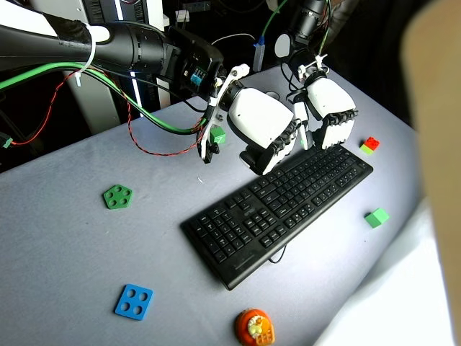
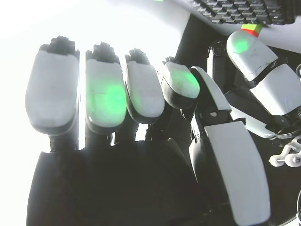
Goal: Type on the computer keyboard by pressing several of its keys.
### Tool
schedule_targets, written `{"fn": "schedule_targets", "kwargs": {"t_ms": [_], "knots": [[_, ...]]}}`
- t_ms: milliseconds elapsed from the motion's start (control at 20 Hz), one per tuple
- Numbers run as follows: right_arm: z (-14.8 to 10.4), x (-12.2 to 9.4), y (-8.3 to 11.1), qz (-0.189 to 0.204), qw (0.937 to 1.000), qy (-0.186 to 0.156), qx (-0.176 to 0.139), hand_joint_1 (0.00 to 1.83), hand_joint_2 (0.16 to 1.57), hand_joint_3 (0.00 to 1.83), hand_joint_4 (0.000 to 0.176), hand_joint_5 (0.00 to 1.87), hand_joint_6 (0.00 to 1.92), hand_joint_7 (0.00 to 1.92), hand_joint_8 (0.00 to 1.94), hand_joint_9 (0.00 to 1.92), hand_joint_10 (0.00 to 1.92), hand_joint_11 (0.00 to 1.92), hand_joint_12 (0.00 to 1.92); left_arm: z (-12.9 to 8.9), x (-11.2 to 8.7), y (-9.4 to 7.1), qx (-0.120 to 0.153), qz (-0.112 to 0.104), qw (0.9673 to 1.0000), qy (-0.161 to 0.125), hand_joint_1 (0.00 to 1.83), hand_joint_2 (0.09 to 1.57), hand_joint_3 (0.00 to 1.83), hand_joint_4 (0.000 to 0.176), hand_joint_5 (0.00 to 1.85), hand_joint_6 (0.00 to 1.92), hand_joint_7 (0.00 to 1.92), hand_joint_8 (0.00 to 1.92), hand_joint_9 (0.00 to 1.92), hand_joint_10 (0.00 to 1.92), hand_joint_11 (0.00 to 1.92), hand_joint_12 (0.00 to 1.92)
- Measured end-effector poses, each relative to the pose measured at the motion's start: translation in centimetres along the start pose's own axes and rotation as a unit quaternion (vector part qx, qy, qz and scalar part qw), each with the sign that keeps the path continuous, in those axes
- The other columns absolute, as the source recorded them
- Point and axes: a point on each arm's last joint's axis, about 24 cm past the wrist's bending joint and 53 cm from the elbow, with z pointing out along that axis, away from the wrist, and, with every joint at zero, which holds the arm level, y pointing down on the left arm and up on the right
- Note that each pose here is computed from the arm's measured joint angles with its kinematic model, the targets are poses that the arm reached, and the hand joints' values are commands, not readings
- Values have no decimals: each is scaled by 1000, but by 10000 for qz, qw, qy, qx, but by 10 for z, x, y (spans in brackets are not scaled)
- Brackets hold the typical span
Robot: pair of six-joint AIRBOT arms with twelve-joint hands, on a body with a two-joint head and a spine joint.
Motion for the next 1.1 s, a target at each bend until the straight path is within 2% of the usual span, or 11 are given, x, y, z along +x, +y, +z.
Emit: {"fn": "schedule_targets", "kwargs": {"t_ms": [100, 400, 550, 650, 700, 750, 800, 850, 900, 1000, 1100], "knots": [[1, 0, 0, 3, 10000, 1, 0, 0, 1124, 14, 0, 226, 32, 268, 0, 248, 24, 0, 559, -1, 3, 1, -4, 10, 10000, 60, 0, 1223, 36, 0, 69, 9, 79, 1, 37, 15, 0, 80], [0, 2, 1, 4, 10000, 19, -19, 0, 1138, 5, 0, 264, 26, 336, 20, 338, 31, 0, 833, -11, 10, 7, -101, 60, 9997, 219, 0, 1216, 18, 0, 34, 7, 46, 13, 9, 4, 0, 0], [1, 11, -4, -9, 10000, 79, 26, 0, 1140, 3, 0, 230, 7, 318, 10, 319, 17, 0, 752, -19, 21, 9, -77, 121, 9990, 419, 0, 1229, 22, 0, 32, 6, 38, 7, 7, 3, 0, 0], [5, 21, -8, 10, 9999, 149, 82, 0, 1137, 1, 0, 340, 43, 389, 20, 390, 36, 0, 962, -22, 29, 6, -15, 92, 9988, 479, 0, 1245, 13, 0, 138, 32, 137, 10, 84, 22, 14, 21], [10, 23, -8, 7, 9998, 146, 98, 0, 1145, 3, 0, 376, 52, 415, 21, 402, 36, 0, 1007, -24, 35, 6, -21, 45, 9986, 526, 0, 1261, 0, 0, 190, 15, 203, 3, 144, 15, 2, 174], [14, 26, -8, -3, 9999, 134, 110, 0, 1156, 5, 0, 499, 93, 558, 54, 520, 83, 0, 1302, -26, 42, 6, -20, 27, 9981, 610, 12, 1265, 0, 0, 328, 48, 418, 45, 319, 81, 0, 703], [17, 28, -8, -9, 9998, 125, 121, 0, 1156, 5, 0, 499, 93, 558, 54, 520, 83, 0, 1302, -27, 47, 6, -36, 12, 9978, 656, 12, 1265, 0, 0, 328, 48, 418, 45, 319, 81, 0, 703], [20, 31, -7, -8, 9998, 145, 131, 0, 1160, 5, 0, 528, 102, 596, 59, 545, 99, 0, 1366, -27, 51, 8, -43, 12, 9976, 685, 15, 1270, 0, 8, 364, 61, 494, 76, 387, 131, 0, 886], [20, 36, -7, 2, 9997, 202, 139, 0, 1173, 8, 0, 563, 116, 634, 67, 574, 122, 0, 1417, -26, 52, 9, -47, 18, 9975, 698, 35, 1277, 0, 12, 378, 81, 499, 180, 292, 514, 0, 1035], [18, 51, -4, 8, 9993, 368, 116, 0, 1195, 0, 0, 542, 211, 643, 56, 403, 529, 0, 1442, -25, 51, 13, -22, 112, 9977, 671, 48, 1280, 0, 8, 373, 200, 395, 530, 168, 949, 0, 1197], [19, 63, -4, 23, 9988, 479, 135, 2, 1206, 1, 0, 523, 288, 663, 67, 325, 788, 0, 1488, -27, 51, 21, -61, 209, 9973, 695, 40, 1283, 0, 9, 294, 401, 295, 741, 134, 1033, 0, 1266]]}}
